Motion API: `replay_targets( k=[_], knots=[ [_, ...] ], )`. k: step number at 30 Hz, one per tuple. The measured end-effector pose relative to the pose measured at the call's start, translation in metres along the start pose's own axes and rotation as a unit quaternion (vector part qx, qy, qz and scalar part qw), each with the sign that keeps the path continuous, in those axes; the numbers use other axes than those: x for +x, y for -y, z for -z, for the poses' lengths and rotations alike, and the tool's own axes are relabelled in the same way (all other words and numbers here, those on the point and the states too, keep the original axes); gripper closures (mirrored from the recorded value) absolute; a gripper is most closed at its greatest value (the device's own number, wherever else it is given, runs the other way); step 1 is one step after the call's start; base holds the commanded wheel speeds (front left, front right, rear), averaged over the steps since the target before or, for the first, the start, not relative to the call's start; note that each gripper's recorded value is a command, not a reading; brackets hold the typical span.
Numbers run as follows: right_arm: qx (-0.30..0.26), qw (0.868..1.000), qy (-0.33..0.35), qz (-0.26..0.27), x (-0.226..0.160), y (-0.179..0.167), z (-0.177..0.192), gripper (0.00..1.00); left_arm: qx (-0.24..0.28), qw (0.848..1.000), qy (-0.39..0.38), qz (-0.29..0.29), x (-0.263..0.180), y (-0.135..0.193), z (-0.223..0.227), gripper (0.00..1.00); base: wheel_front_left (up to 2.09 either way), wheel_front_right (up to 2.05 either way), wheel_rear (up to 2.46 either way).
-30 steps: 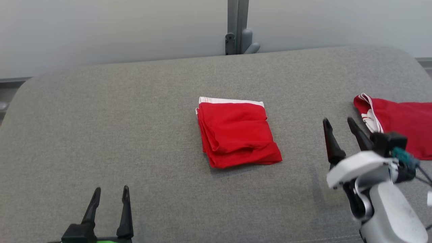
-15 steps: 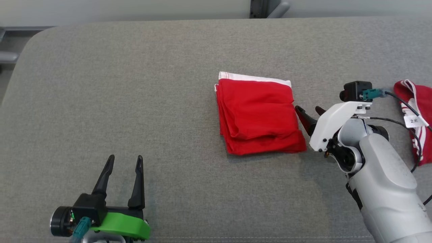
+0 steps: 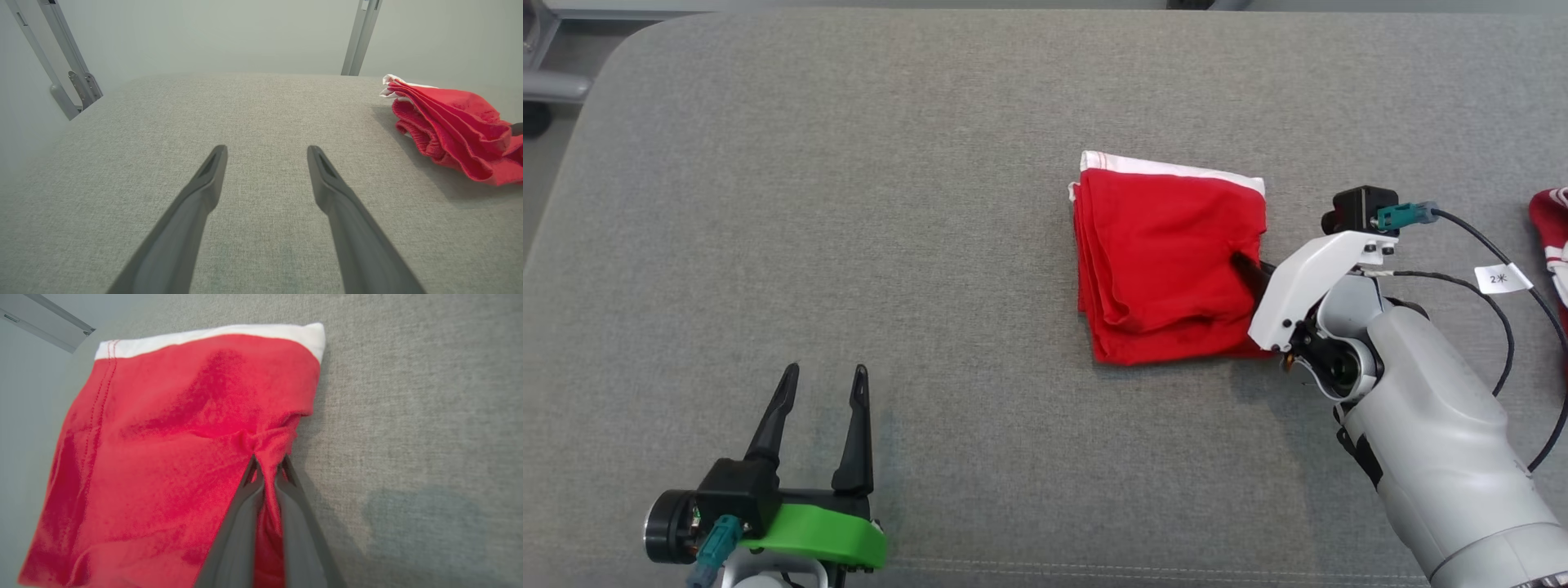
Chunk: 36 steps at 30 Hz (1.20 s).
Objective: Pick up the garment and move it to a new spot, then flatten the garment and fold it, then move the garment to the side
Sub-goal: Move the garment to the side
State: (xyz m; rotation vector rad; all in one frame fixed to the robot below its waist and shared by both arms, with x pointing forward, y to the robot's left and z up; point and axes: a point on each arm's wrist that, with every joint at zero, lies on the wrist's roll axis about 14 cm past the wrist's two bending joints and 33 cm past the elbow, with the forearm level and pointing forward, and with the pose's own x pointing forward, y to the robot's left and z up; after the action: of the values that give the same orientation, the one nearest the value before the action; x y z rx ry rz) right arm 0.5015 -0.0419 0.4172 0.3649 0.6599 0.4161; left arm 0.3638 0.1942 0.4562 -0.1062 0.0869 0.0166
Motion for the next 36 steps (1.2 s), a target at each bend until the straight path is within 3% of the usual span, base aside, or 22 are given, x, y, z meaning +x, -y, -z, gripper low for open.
replay_targets(
  k=[5,11,17,25,36],
  knots=[
    [-0.001,1.000,0.031,-0.004,-0.011,0.003,-0.018,1.00,-0.001,1.000,0.003,0.007,0.008,0.005,-0.001,0.00,0.00,0.00,0.00],
    [-0.029,0.998,0.059,0.022,-0.045,0.032,-0.040,1.00,-0.006,0.999,0.015,0.044,0.024,0.029,-0.006,0.00,0.00,0.00,0.00],
    [-0.076,0.988,0.088,0.102,-0.109,0.096,-0.076,1.00,-0.011,0.992,0.035,0.122,0.053,0.080,-0.015,0.00,0.00,0.00,0.00],
    [-0.094,0.974,0.103,0.178,-0.167,0.145,-0.114,1.00,-0.019,0.982,0.033,0.183,0.073,0.123,-0.008,0.00,0.00,0.00,0.00],
    [-0.066,0.961,0.035,0.265,-0.192,0.211,-0.106,1.00,-0.017,0.984,0.009,0.177,0.083,0.117,0.013,0.00,0.00,0.00,0.00]
  ],
)
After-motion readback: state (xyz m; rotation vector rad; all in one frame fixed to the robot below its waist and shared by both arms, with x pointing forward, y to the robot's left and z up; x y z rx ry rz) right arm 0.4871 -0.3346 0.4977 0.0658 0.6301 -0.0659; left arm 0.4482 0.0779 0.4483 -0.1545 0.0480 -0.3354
